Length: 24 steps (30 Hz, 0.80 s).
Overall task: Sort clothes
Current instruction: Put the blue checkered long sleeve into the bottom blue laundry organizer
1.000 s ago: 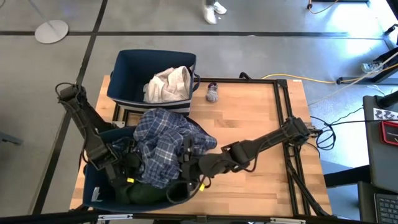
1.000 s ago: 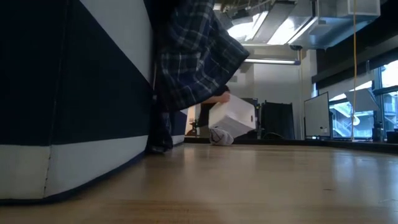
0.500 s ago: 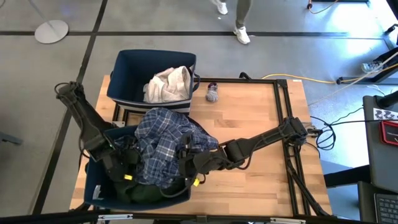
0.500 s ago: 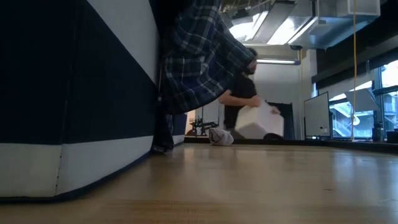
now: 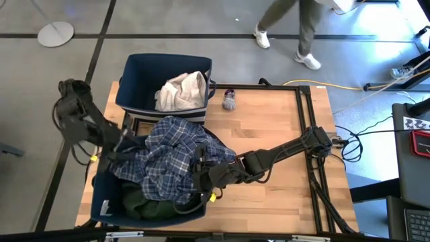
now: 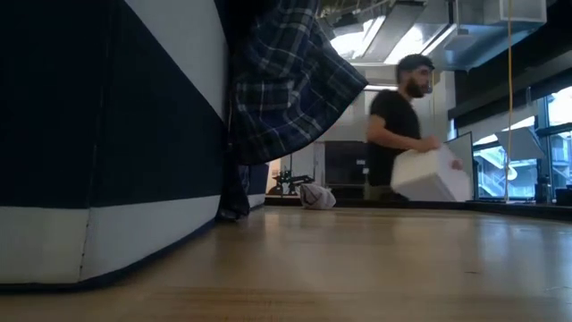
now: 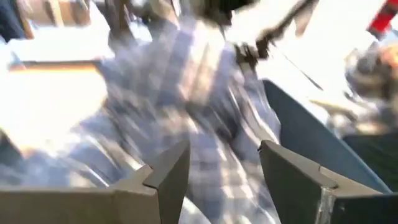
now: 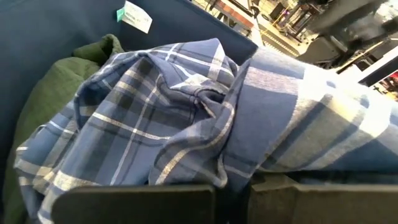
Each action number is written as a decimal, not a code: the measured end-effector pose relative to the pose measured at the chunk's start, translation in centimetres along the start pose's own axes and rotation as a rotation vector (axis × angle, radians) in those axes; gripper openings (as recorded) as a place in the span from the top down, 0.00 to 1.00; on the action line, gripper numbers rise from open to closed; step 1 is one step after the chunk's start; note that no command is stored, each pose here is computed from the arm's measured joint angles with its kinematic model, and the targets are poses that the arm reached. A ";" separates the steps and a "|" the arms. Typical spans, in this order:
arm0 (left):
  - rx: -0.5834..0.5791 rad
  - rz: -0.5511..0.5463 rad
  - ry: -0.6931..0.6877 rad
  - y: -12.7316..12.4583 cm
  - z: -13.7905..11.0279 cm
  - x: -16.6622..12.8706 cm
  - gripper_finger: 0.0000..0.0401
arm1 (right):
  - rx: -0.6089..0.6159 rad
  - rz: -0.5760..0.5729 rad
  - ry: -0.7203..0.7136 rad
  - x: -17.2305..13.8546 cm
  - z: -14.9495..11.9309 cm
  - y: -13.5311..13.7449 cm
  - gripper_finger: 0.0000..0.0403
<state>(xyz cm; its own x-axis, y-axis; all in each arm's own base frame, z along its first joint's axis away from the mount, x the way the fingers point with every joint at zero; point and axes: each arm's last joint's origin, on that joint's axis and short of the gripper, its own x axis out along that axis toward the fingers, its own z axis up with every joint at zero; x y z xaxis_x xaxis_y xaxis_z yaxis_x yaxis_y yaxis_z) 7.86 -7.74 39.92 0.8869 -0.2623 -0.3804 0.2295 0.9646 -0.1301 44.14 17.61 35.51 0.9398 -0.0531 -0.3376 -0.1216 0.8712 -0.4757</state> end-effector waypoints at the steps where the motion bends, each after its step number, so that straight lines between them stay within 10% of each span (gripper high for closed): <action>1: 0.026 0.018 -0.043 0.2 0.3 -0.3 0.53 | 0.000 0.000 0.000 0.0 0.0 0.0 0.98; 14: 0.326 0.085 -0.104 -4.6 0.3 6.7 0.54 | 0.025 -0.005 0.001 0.1 -0.1 -0.2 0.98; 24: 0.592 0.579 -0.068 -7.0 -1.0 12.3 0.55 | 0.051 -0.012 0.013 0.3 -0.3 -0.6 0.98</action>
<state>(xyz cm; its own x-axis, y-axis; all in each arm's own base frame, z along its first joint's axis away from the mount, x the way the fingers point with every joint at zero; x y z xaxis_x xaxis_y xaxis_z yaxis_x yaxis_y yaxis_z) 16.77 -17.75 35.26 0.9473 0.2646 -0.1807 -0.1147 0.8067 0.5797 44.40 16.90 35.46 0.9369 -0.0697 -0.3425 -0.0937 0.8940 -0.4382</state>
